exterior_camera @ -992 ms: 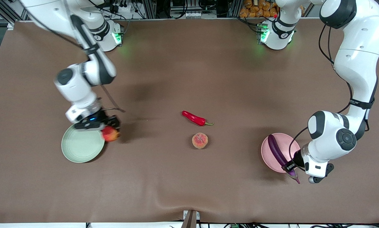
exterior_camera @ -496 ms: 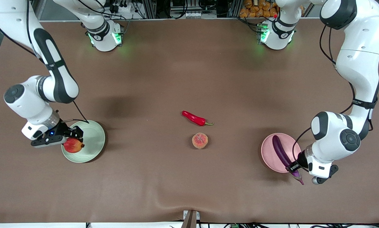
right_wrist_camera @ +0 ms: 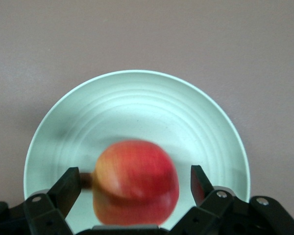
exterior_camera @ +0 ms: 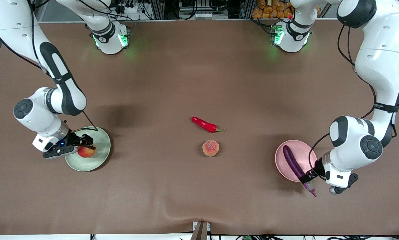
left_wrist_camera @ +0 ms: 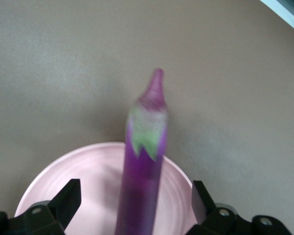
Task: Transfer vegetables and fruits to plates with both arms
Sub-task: 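Place the pomegranate on the green plate while the left gripper places the eggplant, then reach the left gripper to the red chili while the right gripper withdraws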
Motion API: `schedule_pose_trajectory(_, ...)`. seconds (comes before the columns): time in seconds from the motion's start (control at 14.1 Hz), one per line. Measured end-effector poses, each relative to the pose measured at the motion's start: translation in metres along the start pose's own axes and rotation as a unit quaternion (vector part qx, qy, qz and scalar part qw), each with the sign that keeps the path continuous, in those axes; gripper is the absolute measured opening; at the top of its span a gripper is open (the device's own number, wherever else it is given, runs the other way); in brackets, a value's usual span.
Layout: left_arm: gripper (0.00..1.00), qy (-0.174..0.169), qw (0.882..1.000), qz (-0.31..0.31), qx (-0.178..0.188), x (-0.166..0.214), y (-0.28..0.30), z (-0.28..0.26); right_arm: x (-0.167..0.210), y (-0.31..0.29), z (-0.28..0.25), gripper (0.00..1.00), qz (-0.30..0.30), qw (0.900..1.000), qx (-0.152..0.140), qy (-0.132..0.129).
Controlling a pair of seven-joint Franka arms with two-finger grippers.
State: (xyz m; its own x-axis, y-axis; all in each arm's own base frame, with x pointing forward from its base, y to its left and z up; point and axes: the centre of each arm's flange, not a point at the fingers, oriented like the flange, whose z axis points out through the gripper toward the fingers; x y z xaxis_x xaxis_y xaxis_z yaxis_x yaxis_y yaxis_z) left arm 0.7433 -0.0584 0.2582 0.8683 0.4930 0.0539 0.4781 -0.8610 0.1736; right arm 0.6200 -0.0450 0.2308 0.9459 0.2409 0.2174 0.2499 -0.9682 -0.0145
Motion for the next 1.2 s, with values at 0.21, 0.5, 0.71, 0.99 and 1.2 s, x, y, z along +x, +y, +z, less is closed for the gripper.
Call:
schedule_pose_trajectory(0.21, 1.00, -0.021, 1.000, 0.017, 0.016, -0.036, 0.048, -0.034, 0.006, -0.001, -0.004, 1.00, -0.016, 1.000, 0.005, -0.005)
schedule_pose_trajectory(0.5, 1.00, -0.034, 0.996, -0.081, 0.027, -0.144, 0.157, -0.047, 0.028, 0.000, -0.025, 1.00, -0.034, 0.997, 0.052, -0.049)
schedule_pose_trajectory(0.71, 1.00, -0.041, 0.981, -0.188, 0.038, -0.235, 0.219, -0.036, 0.039, -0.006, -0.044, 1.00, 0.004, 0.986, 0.144, -0.086)
schedule_pose_trajectory(0.99, 1.00, -0.030, 0.947, -0.314, 0.063, -0.334, 0.264, -0.013, 0.049, -0.026, -0.053, 1.00, 0.095, 0.964, 0.198, -0.147)
schedule_pose_trajectory(1.2, 1.00, -0.023, 0.921, -0.383, 0.070, -0.369, 0.275, 0.007, 0.088, -0.092, -0.080, 1.00, 0.189, 0.941, 0.203, -0.192)
